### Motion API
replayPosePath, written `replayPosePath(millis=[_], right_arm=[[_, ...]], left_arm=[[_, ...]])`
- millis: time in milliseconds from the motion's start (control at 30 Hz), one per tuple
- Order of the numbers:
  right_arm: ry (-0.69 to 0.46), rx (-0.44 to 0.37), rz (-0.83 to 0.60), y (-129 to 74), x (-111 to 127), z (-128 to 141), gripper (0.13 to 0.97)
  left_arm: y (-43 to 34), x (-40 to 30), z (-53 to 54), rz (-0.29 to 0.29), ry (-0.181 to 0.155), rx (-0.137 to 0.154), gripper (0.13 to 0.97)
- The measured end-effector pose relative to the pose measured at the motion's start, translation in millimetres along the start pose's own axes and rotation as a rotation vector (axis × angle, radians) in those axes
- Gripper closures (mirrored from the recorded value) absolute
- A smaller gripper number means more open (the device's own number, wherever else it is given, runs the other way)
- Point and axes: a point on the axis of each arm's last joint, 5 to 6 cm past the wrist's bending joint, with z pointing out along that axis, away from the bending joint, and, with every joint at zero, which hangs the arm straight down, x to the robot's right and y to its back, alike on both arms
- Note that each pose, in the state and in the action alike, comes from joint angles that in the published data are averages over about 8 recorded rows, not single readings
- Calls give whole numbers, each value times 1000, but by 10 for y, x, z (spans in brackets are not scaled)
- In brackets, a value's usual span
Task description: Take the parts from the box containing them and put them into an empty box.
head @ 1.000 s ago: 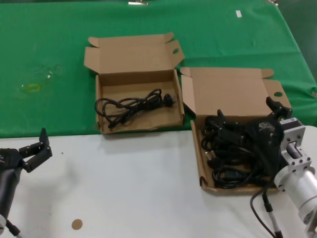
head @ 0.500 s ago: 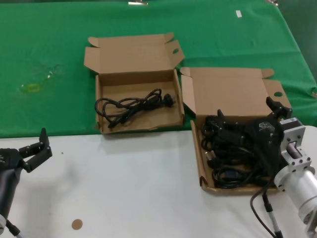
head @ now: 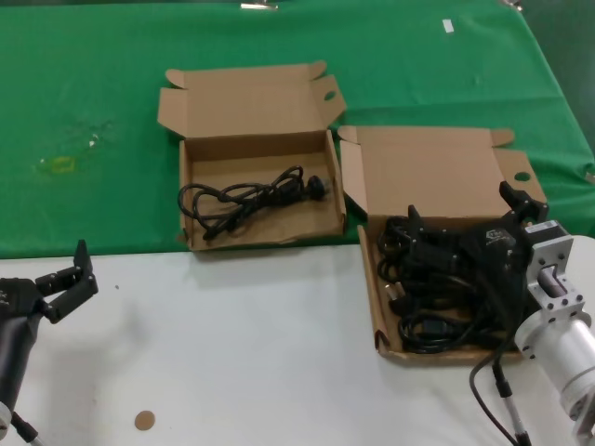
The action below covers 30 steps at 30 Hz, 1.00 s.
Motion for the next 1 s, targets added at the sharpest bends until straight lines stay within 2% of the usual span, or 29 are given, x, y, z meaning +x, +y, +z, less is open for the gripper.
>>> replayPosePath(millis=[1000], right_arm=[[0, 0, 0, 0, 0, 0, 130]], left_arm=[[0, 0, 0, 0, 0, 0, 132]])
